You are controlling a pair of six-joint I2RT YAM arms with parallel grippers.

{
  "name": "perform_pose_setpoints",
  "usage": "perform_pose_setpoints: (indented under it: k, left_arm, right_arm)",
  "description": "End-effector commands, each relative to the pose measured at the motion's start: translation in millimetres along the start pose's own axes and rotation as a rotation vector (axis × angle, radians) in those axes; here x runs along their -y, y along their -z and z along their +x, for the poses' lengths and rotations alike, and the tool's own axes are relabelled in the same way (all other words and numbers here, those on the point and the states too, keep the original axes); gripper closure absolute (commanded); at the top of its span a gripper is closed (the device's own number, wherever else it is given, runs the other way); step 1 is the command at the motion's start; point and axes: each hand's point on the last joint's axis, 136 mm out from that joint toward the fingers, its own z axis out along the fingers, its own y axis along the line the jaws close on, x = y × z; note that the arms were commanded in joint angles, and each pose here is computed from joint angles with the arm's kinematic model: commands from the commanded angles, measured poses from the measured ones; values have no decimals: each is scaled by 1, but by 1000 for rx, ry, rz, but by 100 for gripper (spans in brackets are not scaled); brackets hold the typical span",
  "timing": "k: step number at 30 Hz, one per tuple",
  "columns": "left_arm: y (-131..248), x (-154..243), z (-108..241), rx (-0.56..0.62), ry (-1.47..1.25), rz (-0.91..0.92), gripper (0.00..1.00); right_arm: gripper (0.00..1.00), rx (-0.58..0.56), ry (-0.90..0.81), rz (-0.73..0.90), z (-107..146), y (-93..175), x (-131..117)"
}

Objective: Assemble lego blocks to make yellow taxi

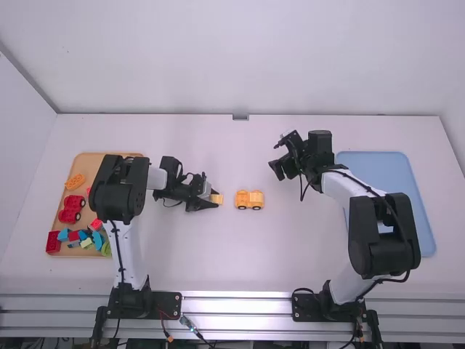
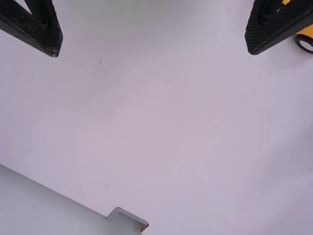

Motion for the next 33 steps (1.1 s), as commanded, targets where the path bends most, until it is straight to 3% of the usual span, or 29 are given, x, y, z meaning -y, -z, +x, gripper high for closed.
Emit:
perform_pose_setpoints:
  k: [1, 6, 13, 19, 28, 33]
  left_arm:
    - [-4, 7, 14, -40, 25, 13, 63]
    - [-4, 3, 13, -38, 9, 5, 97]
    - [1, -1, 1, -37, 29, -8, 97]
    - [2, -7, -17, -40, 24, -22, 97]
    - [2, -13, -51, 15, -7, -30, 98]
    - [-3, -17, -62, 55, 66, -28, 98]
  right_arm:
    - [1, 10, 2, -6, -3, 0, -1]
    - [1, 4, 15, -42, -1, 1, -7]
    - [1, 125, 282, -408, 5, 21, -67]
    - [1, 268, 339, -565, 27, 37, -92]
    - [1, 331, 331, -715, 74, -8, -132]
    - [1, 331, 355, -726, 80, -24, -135]
